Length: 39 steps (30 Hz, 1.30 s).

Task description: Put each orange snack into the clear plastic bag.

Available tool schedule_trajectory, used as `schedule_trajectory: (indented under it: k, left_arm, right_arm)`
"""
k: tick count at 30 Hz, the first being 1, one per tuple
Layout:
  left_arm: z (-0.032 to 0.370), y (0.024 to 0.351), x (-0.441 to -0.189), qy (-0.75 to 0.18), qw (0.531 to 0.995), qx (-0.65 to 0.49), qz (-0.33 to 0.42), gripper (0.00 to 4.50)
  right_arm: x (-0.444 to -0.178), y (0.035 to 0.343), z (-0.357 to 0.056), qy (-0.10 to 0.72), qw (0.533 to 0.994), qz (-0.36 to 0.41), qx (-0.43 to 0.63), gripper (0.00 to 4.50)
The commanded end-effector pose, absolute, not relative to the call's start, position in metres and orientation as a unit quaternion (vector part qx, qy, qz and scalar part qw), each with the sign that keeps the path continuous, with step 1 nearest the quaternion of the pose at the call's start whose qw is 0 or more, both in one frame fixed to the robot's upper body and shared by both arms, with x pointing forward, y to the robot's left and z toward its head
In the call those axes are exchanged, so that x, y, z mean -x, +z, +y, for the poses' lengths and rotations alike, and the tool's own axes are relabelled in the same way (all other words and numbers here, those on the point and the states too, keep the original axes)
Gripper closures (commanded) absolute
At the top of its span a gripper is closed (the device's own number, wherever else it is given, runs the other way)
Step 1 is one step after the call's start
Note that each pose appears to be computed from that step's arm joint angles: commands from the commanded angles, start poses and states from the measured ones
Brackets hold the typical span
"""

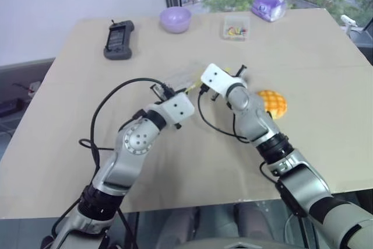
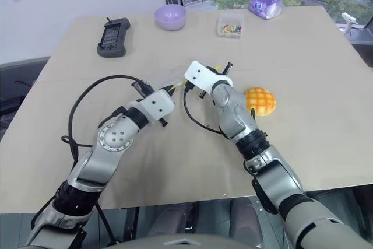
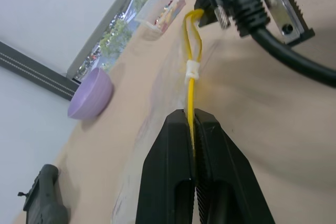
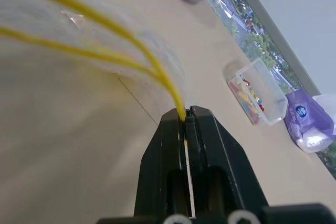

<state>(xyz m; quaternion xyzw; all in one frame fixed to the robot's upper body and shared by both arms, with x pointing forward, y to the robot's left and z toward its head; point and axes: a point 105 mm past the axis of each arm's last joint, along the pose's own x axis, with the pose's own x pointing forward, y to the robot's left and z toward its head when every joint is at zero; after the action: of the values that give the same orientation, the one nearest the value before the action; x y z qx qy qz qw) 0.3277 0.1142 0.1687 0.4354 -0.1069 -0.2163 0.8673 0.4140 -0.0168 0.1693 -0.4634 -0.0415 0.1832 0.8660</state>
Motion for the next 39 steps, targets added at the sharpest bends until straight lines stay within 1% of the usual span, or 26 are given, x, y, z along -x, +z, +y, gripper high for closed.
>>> schedule_trajectory:
  k: [1,3,5,6,7,8,10,12,14,16,19,23,24,26,29,33,39]
  left_arm:
    - [0.115,0.175,-0.327,-0.21,0.863,-0.444,-0.122,4.43]
    - [0.117,0.173,-0.327,-0.21,0.862,-0.445,-0.118,4.43]
    - [0.118,0.171,-0.328,-0.211,0.863,-0.445,-0.115,4.43]
    - [0.118,0.17,-0.328,-0.212,0.863,-0.444,-0.114,4.5]
    - [0.118,0.17,-0.328,-0.212,0.864,-0.443,-0.113,4.5]
    - [0.119,0.169,-0.328,-0.212,0.864,-0.442,-0.112,4.5]
    - [0.119,0.169,-0.329,-0.214,0.868,-0.435,-0.11,4.5]
    - [0.12,0.167,-0.33,-0.216,0.879,-0.412,-0.106,4.5]
    - [0.121,0.165,-0.331,-0.218,0.885,-0.398,-0.103,4.5]
    - [0.122,0.162,-0.332,-0.228,0.887,-0.39,-0.101,4.5]
    - [0.126,0.159,-0.335,-0.234,0.892,-0.376,-0.097,4.5]
    - [0.126,0.157,-0.337,-0.25,0.896,-0.354,-0.1,4.5]
    - [0.126,0.156,-0.337,-0.254,0.897,-0.348,-0.101,4.5]
    - [0.125,0.155,-0.338,-0.264,0.898,-0.339,-0.101,4.5]
    - [0.123,0.154,-0.338,-0.275,0.897,-0.331,-0.104,4.5]
    - [0.12,0.155,-0.338,-0.284,0.897,-0.322,-0.109,4.5]
    - [0.117,0.158,-0.337,-0.288,0.897,-0.314,-0.115,4.5]
  right_arm:
    - [-0.407,0.183,-0.007,0.195,0.866,-0.07,0.455,4.5]
    - [-0.406,0.181,-0.007,0.199,0.865,-0.065,0.456,4.5]
    - [-0.4,0.177,-0.005,0.231,0.876,-0.051,0.421,4.5]
    - [-0.398,0.178,-0.006,0.236,0.878,-0.051,0.413,4.04]
    - [-0.396,0.179,-0.006,0.238,0.878,-0.054,0.413,3.91]
    - [-0.395,0.18,-0.007,0.238,0.874,-0.059,0.419,3.62]
    - [-0.392,0.181,-0.01,0.239,0.864,-0.072,0.437,2.89]
    - [-0.386,0.178,-0.02,0.256,0.85,-0.065,0.455,2.19]
    - [-0.38,0.179,-0.029,0.264,0.846,-0.065,0.458,2.19]
    - [-0.374,0.182,-0.038,0.277,0.853,-0.06,0.438,2.19]
    - [-0.366,0.19,-0.046,0.29,0.881,-0.045,0.371,2.19]
    - [-0.359,0.199,-0.043,0.311,0.915,-0.023,0.256,2.19]
    - [-0.358,0.2,-0.04,0.316,0.921,-0.019,0.226,2.41]
    - [-0.355,0.199,-0.035,0.329,0.927,-0.009,0.179,3.06]
    - [-0.353,0.196,-0.028,0.342,0.929,0.009,0.141,4.46]
    - [-0.349,0.192,-0.017,0.362,0.926,0.026,0.099,4.46]
    - [-0.35,0.185,-0.013,0.365,0.926,0.041,0.089,4.46]
